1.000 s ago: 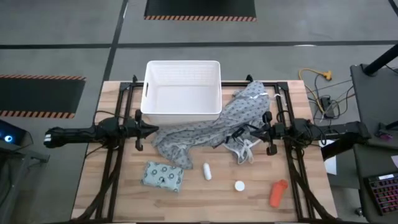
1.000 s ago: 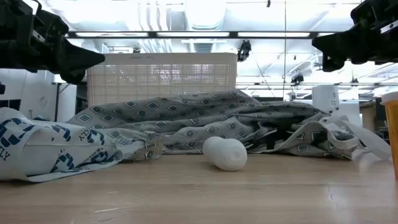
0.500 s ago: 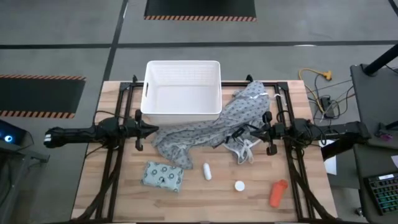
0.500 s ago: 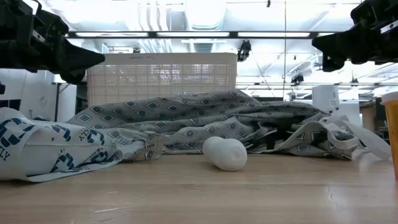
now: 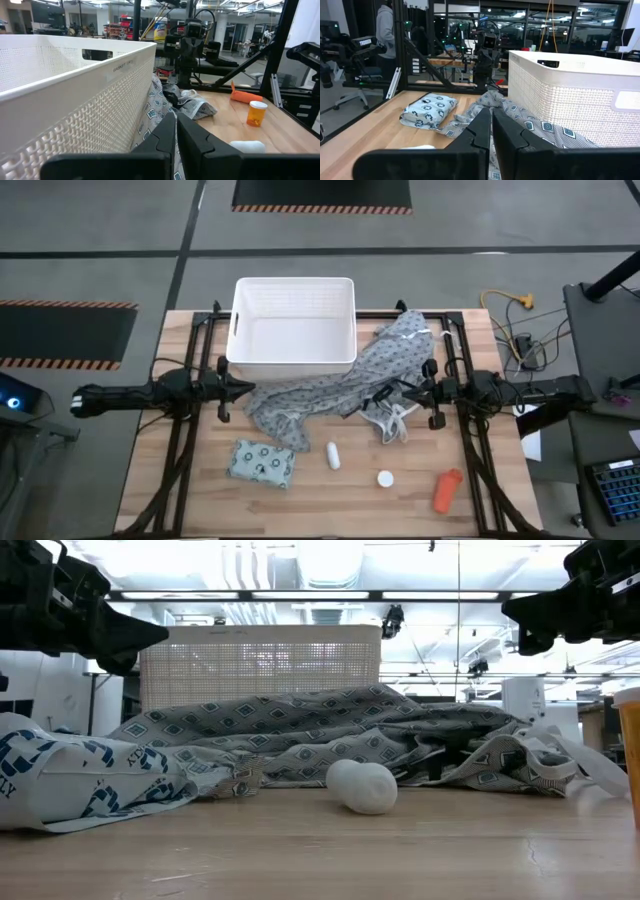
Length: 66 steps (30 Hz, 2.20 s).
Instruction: Pick & place medical supplies in basket/bin
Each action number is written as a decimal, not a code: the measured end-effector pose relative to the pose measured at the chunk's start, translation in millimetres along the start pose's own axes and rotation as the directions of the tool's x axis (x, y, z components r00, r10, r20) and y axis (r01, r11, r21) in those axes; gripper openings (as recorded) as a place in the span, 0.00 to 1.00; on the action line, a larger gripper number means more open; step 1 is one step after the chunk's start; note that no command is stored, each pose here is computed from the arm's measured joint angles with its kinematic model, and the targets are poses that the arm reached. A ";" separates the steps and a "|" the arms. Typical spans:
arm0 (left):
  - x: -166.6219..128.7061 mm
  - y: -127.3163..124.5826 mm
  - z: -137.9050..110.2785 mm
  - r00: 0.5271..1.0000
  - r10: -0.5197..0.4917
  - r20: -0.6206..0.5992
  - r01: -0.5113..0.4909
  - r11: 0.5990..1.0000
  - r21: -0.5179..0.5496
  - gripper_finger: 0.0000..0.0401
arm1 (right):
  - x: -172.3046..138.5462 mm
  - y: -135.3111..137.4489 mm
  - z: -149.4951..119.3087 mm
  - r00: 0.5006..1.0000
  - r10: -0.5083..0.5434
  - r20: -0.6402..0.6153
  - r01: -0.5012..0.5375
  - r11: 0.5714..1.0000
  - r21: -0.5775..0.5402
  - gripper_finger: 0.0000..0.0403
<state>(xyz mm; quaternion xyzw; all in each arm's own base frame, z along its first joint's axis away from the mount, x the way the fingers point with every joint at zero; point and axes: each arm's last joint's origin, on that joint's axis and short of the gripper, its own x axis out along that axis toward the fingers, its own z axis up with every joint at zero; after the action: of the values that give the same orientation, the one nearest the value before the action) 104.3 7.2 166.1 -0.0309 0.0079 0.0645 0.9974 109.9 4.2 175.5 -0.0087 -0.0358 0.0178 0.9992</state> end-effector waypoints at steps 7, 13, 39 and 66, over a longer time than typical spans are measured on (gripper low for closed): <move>0.0 0.0 0.1 1.000 0.000 0.000 0.000 1.000 0.000 0.00 | 0.0 0.0 0.4 1.000 0.000 0.005 0.000 1.000 0.000 0.02; 0.0 0.0 0.0 1.000 0.000 0.000 0.000 1.000 0.000 0.00 | -0.4 -0.2 11.9 0.995 0.000 0.098 -0.028 0.961 0.276 0.02; 0.0 0.0 -0.4 1.000 -0.001 -0.003 0.001 1.000 0.008 0.00 | 49.1 -7.8 109.2 0.929 -0.199 -0.313 0.363 0.665 0.653 0.57; 0.0 0.0 -0.4 1.000 -0.001 -0.003 0.001 1.000 0.008 0.00 | 113.7 121.1 110.1 0.009 0.252 -0.968 0.967 0.246 0.073 0.61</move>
<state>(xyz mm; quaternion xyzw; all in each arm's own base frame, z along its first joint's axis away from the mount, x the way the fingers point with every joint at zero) 104.3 7.2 165.7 -0.0271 0.0098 0.0641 0.9975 211.2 131.1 291.2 0.4983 0.5950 -0.3330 0.5356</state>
